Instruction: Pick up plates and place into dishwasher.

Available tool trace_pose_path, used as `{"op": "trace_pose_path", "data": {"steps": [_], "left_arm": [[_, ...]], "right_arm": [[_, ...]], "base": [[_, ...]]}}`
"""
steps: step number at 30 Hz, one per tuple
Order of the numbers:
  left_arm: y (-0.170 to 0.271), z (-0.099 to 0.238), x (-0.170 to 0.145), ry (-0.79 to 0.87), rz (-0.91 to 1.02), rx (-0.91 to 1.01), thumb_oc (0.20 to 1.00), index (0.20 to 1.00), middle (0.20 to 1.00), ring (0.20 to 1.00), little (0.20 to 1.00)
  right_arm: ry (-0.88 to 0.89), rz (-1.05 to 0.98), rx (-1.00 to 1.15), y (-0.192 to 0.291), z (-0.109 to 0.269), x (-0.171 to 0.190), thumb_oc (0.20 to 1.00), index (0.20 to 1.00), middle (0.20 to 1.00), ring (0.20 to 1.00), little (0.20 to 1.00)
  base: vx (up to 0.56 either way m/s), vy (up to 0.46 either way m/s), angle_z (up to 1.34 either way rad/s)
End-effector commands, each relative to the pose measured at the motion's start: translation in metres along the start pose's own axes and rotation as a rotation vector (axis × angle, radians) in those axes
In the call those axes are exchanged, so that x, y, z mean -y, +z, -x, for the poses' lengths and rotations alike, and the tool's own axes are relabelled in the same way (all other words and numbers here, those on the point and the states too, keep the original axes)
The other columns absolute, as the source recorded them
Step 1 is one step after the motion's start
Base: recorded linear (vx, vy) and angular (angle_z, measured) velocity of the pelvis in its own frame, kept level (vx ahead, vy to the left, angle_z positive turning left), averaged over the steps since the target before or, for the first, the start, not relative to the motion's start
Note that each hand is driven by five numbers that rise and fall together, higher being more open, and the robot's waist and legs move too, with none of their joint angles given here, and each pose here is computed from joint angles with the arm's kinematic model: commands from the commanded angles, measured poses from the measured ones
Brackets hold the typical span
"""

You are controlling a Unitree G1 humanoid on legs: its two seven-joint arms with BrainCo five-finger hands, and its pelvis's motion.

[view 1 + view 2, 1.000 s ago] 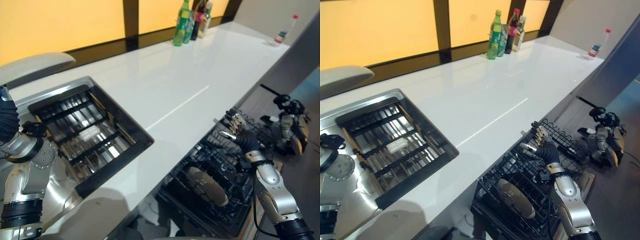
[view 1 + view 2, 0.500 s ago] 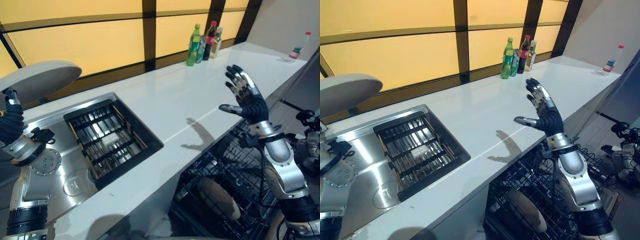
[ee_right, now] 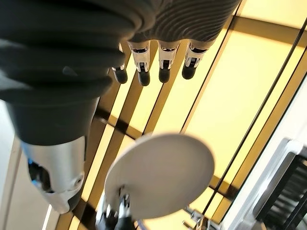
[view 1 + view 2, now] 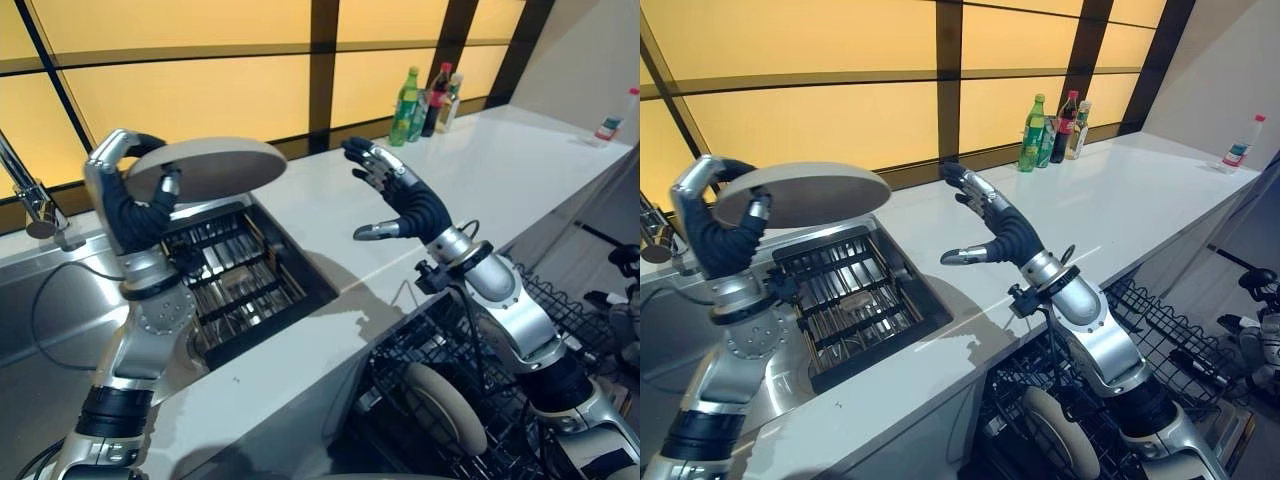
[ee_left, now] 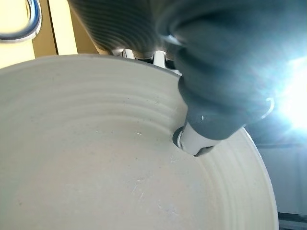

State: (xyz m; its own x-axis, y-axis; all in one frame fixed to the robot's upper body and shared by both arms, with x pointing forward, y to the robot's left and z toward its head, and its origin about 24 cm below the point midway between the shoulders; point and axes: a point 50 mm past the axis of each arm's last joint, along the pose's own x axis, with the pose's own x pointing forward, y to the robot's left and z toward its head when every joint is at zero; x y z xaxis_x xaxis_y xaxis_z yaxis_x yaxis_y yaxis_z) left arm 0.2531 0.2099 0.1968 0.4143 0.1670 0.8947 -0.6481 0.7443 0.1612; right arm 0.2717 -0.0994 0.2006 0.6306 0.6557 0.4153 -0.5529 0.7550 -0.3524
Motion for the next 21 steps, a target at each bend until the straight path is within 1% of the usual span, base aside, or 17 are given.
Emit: {"op": "trace_pose_path", "data": {"steps": [1,5,8,18,21], "left_arm": [[0.02,-0.017,0.016,-0.005,0.139,0.089,0.2,0.2,0.2,0.2,0.2],[0.034,-0.014,0.032,-0.074,0.216,0.123,0.2,0.2,0.2,0.2,0.2],[0.041,-0.014,0.037,-0.11,0.235,0.151,0.2,0.2,0.2,0.2,0.2],[0.046,-0.012,0.039,-0.14,0.27,0.158,0.2,0.2,0.2,0.2,0.2],[0.048,-0.01,0.041,-0.149,0.274,0.167,0.2,0.2,0.2,0.2,0.2]], "right_arm": [[0.093,0.022,0.146,0.031,-0.022,-0.014,1.0,1.0,1.0,1.0,1.0],[0.113,0.024,0.167,0.035,-0.031,-0.022,1.0,1.0,1.0,1.0,1.0],[0.109,0.021,0.17,0.037,-0.035,-0.024,1.0,1.0,1.0,1.0,1.0],[0.09,-0.001,0.193,0.04,-0.037,-0.024,1.0,1.0,1.0,1.0,1.0],[0.081,0.029,0.185,0.037,-0.037,-0.026,1.0,1.0,1.0,1.0,1.0]], "base": [[0.0,0.0,0.0],[0.0,-0.006,0.02],[-0.01,-0.002,0.06],[0.0,0.002,0.03],[0.0,0.0,0.0]]}}
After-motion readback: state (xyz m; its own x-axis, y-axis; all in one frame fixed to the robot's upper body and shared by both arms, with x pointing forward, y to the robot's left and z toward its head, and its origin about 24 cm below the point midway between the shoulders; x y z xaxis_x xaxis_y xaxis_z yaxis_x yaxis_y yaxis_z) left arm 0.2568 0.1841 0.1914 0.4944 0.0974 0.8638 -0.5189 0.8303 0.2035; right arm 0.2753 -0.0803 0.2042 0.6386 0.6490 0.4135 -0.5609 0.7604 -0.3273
